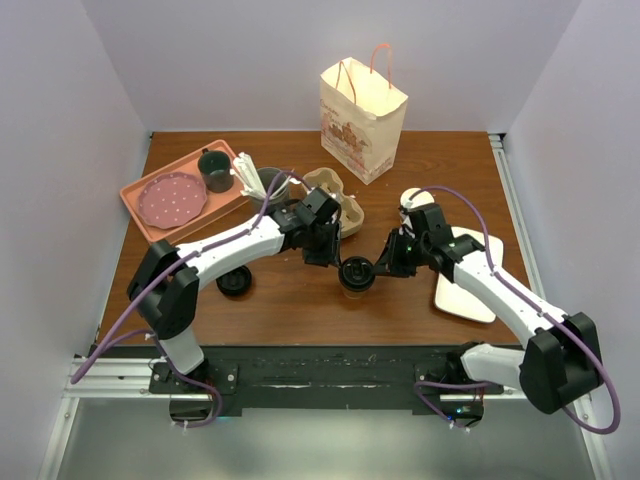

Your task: Pack the takeout coffee

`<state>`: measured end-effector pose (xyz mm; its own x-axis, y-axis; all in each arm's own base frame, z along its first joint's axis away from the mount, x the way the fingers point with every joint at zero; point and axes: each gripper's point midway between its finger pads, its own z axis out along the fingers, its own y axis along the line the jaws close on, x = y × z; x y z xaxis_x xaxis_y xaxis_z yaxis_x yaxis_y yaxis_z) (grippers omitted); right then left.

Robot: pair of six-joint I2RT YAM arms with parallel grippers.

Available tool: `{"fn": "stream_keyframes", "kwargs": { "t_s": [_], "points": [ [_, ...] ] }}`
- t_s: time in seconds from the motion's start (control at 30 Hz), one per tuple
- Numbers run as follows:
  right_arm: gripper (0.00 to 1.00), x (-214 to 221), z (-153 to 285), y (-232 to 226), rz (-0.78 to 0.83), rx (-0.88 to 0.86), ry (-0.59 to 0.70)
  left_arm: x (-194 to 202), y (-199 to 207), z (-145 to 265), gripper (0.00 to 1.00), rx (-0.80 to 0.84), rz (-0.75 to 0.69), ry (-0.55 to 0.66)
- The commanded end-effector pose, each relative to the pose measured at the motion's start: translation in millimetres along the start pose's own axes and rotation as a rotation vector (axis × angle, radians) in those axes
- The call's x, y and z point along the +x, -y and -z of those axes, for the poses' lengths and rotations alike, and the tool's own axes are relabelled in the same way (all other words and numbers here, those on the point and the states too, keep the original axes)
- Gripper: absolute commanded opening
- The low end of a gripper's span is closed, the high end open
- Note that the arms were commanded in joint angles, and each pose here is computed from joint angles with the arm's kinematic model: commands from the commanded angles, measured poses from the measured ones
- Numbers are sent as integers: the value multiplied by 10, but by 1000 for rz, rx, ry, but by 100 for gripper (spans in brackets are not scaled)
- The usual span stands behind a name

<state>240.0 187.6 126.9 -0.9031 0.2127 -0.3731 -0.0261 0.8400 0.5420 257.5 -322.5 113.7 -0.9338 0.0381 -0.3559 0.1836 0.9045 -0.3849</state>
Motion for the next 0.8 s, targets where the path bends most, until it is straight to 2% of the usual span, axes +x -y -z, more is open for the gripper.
{"fn": "stream_keyframes", "kwargs": {
  "t_s": [0.0,0.37,0.53,0.63,0.7,0.77],
  "points": [
    [10,174,-152,141,-33,10,-39,79,-37,-115,41,19,-28,-11],
    [12,-40,95,-74,3,-19,20,130,-134,-94,41,-7,-33,-10],
    [17,-227,275,-287,14,-61,64,80,-101,-34,41,-5,-28,5],
    [30,-297,379,-349,49,-47,80,-39,19,146,42,20,-23,32],
    [45,-359,460,-324,106,8,105,-154,99,350,45,34,-19,80],
    [55,-366,456,-297,168,76,122,-280,110,567,51,13,-8,132]
  ]
}}
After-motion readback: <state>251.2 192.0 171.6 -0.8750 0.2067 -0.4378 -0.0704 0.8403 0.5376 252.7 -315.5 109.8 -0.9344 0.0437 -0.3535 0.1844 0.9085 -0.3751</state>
